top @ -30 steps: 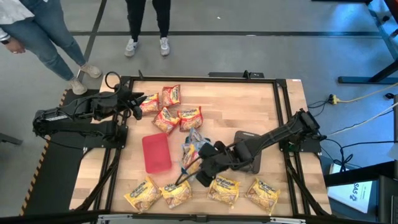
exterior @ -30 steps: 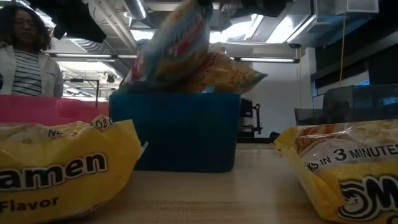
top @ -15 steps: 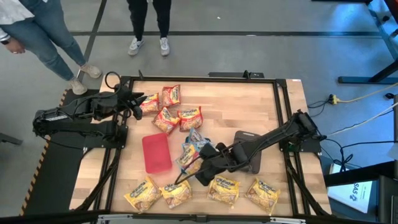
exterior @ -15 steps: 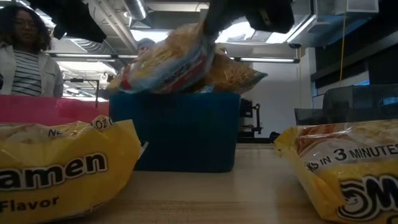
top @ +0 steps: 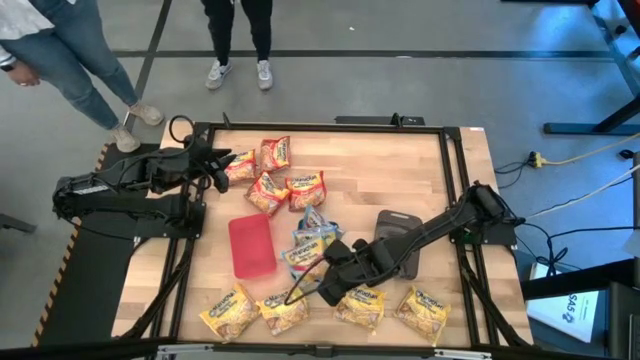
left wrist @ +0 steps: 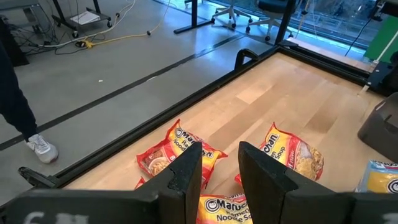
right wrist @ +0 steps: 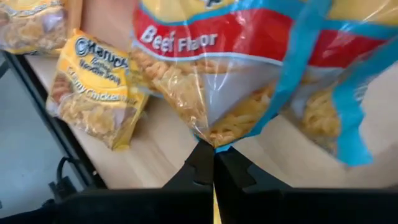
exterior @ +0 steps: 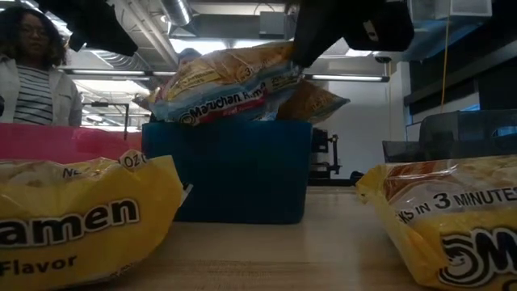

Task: Sort Maruchan noodles
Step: Put the blue noodle pack into the blue bin

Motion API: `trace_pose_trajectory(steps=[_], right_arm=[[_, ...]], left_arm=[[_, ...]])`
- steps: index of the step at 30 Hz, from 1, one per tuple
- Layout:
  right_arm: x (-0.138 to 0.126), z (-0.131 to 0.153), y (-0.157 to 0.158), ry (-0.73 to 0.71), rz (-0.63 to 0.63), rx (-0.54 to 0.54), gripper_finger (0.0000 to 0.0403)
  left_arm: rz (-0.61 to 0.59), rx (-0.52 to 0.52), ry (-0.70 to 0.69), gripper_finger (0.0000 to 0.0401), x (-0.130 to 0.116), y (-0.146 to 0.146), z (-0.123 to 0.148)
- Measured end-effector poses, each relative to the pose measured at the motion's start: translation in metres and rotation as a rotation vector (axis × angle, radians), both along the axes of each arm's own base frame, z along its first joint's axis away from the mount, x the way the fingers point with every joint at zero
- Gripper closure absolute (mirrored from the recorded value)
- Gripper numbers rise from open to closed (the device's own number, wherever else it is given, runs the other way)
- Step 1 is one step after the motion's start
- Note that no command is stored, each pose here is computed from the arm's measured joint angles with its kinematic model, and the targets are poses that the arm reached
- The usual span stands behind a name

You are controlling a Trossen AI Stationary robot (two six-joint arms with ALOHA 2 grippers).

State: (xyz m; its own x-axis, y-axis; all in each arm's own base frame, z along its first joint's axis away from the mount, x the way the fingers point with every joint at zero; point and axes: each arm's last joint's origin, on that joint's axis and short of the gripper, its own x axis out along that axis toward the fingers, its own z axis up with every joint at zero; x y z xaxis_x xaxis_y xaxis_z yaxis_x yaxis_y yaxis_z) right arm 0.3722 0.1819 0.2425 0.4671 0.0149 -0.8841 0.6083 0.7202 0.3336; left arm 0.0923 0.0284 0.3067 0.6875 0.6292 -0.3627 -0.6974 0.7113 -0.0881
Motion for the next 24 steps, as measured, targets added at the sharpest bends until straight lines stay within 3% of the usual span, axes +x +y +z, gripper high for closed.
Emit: trace_pose_trajectory(steps=[24], right_arm=[[0.010,-0.030,0.011,0.055,-0.026,0.063,0.0399]], left_arm=[[-0.041,-0.035,-0.015,0.0302,0.001,-0.001,0.000]])
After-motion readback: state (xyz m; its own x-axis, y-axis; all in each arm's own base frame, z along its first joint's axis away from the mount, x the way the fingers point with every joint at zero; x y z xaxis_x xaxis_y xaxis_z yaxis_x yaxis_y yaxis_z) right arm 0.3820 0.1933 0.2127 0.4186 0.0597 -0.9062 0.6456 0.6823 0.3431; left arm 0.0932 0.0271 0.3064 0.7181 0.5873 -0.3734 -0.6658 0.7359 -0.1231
